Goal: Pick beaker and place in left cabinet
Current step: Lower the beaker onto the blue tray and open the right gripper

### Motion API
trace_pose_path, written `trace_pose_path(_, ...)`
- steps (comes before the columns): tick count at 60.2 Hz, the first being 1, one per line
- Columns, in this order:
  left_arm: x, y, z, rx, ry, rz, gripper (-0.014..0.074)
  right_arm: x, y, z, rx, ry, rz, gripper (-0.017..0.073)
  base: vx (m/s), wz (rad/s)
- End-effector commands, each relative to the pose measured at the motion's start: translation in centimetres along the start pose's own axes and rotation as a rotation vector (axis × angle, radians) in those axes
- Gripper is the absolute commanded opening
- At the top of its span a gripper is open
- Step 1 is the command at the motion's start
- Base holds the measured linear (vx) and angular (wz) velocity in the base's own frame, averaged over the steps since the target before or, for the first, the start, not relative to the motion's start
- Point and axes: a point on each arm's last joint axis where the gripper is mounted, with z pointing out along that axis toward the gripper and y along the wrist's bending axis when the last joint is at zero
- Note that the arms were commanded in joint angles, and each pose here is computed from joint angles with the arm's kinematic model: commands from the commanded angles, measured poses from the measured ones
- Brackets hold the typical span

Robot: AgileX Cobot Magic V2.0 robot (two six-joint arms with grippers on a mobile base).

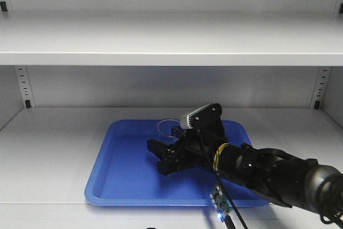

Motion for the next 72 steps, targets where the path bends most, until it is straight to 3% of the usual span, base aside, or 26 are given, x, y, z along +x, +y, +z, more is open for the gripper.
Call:
trace_pose_path(1, -0.4, -0.1, -0.1, 0.009, -0.094, -0.006, -0.0008, -4.0, 0.1, -0.6, -0.016, -0.096, -0.006, -0.0004, 0.0, 0.0)
trace_pose_path(9, -0.4, -0.1, -0.1, 0.009, -0.094, -0.006, -0.0008, -3.6, -0.3, -0.6, 0.031, -0.032, -0.04, -0.0002, 0.0, 0.0)
trace_pose_path(17, -0.4, -0.1, -0.1, 0.009, -0.094, -0.006, -0.0008, -3.0, -0.8, -0.5, 0.087, 0.027, -0.039, 0.0001, 0.0, 0.0)
trace_pose_path(38, -0.4, -0.1, -0.1, 0.009, -0.094, -0.006, -0.0008, -3.0, -0.8, -0.5, 0.086, 0.026, -0.039, 0.0099, 0.0, 0.0)
trace_pose_path(46, -0.4, -0.1, -0.1, 0.009, -0.094, -0.006, -0.0008, -3.0, -0.8, -0.5, 0.086, 0.025, -0.032, 0.0222, 0.0, 0.0)
trace_pose_path(63, -0.4, -0.1, -0.1, 0.009, -0.094, -0.006, -0.0008, -3.0, -0.9, -0.5, 0.089, 0.026, -0.024, 0.0587, 0.0, 0.0)
trace_pose_path(72, -0.4, -0.1, -0.1, 0.009, -0.094, -0.006, -0.0008, -3.0, -1.0, -0.6, 0.107, 0.038, -0.025, 0.068, 0.0, 0.0)
